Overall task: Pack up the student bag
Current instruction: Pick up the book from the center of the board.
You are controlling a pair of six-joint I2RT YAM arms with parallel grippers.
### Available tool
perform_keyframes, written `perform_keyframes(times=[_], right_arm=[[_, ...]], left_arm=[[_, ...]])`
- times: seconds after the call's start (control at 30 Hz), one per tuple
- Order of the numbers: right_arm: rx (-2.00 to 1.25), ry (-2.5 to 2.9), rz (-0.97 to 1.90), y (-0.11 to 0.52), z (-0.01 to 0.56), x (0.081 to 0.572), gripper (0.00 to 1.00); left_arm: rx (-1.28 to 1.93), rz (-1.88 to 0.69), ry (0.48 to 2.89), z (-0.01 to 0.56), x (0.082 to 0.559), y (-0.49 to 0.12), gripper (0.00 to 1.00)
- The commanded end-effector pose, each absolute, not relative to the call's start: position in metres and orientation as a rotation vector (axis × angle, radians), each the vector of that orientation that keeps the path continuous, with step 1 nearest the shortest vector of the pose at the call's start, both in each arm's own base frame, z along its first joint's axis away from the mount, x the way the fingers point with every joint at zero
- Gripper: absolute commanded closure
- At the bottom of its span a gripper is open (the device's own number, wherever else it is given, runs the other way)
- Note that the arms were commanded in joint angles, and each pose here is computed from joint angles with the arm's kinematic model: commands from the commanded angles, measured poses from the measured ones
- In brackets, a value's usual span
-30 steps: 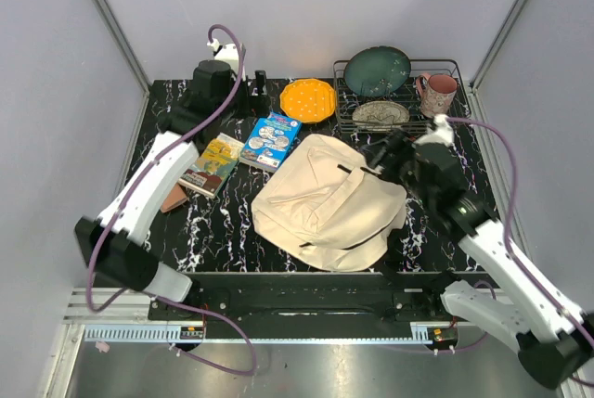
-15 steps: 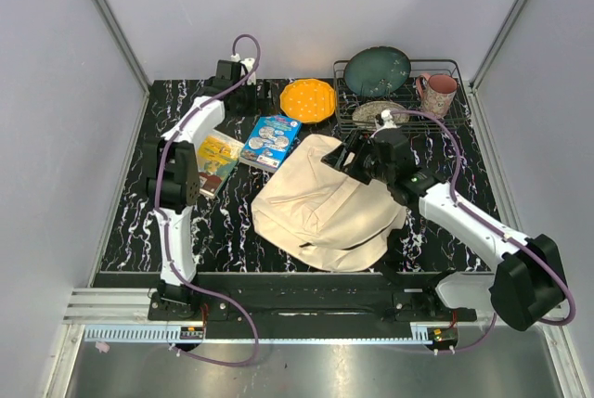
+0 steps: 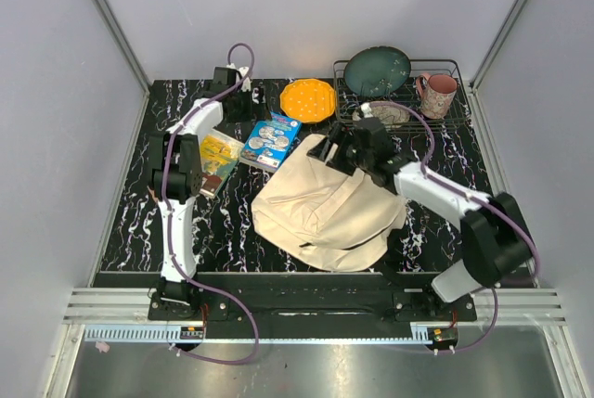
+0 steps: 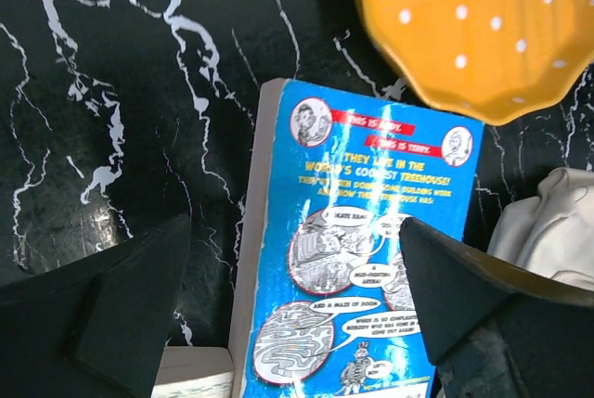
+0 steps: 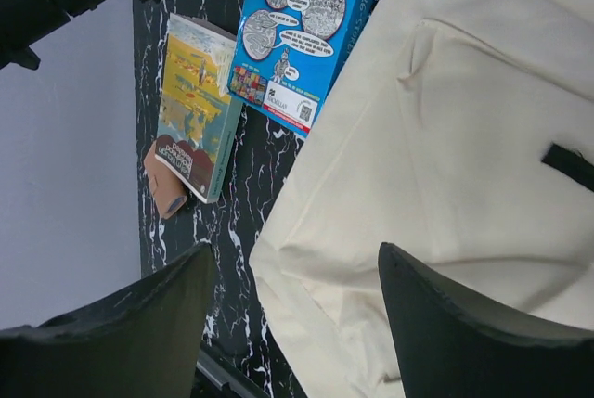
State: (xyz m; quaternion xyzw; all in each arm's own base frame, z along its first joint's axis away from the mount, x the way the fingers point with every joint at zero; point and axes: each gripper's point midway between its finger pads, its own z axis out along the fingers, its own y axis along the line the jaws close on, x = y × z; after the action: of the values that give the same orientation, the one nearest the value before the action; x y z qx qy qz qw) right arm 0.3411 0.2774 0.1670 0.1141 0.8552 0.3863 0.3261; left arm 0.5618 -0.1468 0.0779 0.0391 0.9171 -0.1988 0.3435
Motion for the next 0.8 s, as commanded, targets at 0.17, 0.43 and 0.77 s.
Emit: perform_keyframes(times=[0.17,0.43,0.77], right_arm=[[0.218,2.152,1.07,0.32,0.195,0.403,0.24],[0.278,2.223,1.029,0.333,0.17,0.43,0.25],[0.396,2.331,0.893,0.348,0.119,0.495,0.27]], left_arm=[[0.16,-0.737,2.371,0.068,0.554,-0.161,0.01],[0.155,-0.817,2.435,0.056,0.542,-0.168,0.07],[0.105,-0.884,2.437,0.041,0.524,-0.173,0.11]])
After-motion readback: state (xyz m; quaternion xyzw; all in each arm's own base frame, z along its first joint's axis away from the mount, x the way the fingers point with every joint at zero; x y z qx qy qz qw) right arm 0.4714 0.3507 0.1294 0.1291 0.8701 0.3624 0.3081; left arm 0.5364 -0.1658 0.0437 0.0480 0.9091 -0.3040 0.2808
